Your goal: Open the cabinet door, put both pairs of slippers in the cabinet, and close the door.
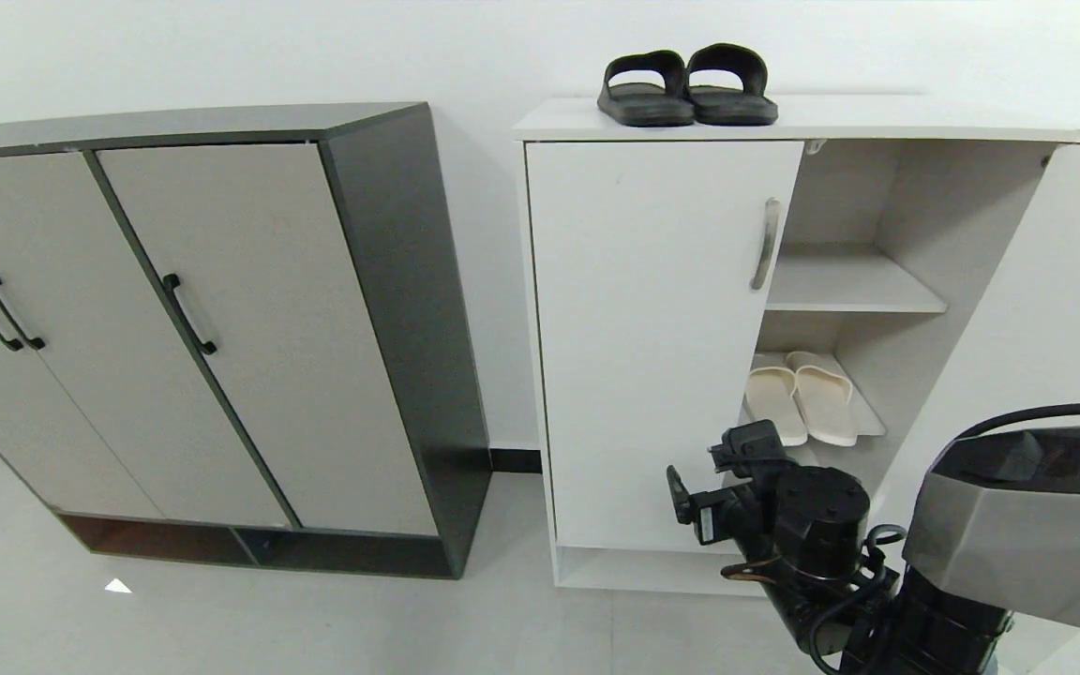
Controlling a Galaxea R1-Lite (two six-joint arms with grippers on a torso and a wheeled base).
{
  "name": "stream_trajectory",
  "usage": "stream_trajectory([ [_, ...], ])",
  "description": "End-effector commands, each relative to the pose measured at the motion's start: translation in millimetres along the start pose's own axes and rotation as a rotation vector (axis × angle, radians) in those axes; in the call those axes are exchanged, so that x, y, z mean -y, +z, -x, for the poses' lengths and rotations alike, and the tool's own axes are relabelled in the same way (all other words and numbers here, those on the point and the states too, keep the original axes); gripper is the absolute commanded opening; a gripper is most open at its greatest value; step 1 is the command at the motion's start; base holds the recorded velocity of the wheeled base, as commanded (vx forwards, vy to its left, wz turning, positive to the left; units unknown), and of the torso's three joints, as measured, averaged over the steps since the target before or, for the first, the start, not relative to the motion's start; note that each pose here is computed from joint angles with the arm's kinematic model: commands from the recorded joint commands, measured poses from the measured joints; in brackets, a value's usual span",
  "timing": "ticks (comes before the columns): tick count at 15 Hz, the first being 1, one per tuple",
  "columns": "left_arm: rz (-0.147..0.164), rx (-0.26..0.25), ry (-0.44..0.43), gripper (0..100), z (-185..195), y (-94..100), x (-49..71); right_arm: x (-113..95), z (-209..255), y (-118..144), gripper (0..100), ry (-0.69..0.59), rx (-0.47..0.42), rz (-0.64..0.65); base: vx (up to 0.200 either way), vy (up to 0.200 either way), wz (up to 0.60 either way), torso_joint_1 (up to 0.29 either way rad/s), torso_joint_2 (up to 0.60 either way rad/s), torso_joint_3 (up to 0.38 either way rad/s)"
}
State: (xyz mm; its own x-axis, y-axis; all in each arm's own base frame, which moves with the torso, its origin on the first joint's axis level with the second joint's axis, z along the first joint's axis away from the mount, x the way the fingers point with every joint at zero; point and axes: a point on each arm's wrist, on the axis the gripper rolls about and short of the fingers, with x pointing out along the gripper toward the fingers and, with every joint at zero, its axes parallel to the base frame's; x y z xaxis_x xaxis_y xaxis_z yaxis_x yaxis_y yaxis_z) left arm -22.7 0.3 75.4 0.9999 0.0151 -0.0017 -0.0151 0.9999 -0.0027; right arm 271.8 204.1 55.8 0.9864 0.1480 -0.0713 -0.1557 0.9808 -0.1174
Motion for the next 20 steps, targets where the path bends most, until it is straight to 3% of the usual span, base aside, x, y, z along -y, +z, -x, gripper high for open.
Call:
stream_trajectory([
  [1, 0.0, 0.002, 0.0, 0, 0.0, 0.3, 0.0, -0.1, 0.2, 0.2, 100, 0.0, 0.004, -0.002, 0.0, 0.0, 0.0, 0.061, -0.52, -0.369],
  [10, 0.0, 0.002, 0.0, 0, 0.0, 0.3, 0.0, -0.1, 0.2, 0.2, 100, 0.0, 0.004, -0.002, 0.0, 0.0, 0.0, 0.105, -0.49, -0.343],
  [20, 0.0, 0.002, 0.0, 0, 0.0, 0.3, 0.0, 0.0, 0.5, 0.0, 100, 0.0, 0.002, -0.001, 0.0, 0.0, 0.0, 0.186, -0.5, -0.311],
])
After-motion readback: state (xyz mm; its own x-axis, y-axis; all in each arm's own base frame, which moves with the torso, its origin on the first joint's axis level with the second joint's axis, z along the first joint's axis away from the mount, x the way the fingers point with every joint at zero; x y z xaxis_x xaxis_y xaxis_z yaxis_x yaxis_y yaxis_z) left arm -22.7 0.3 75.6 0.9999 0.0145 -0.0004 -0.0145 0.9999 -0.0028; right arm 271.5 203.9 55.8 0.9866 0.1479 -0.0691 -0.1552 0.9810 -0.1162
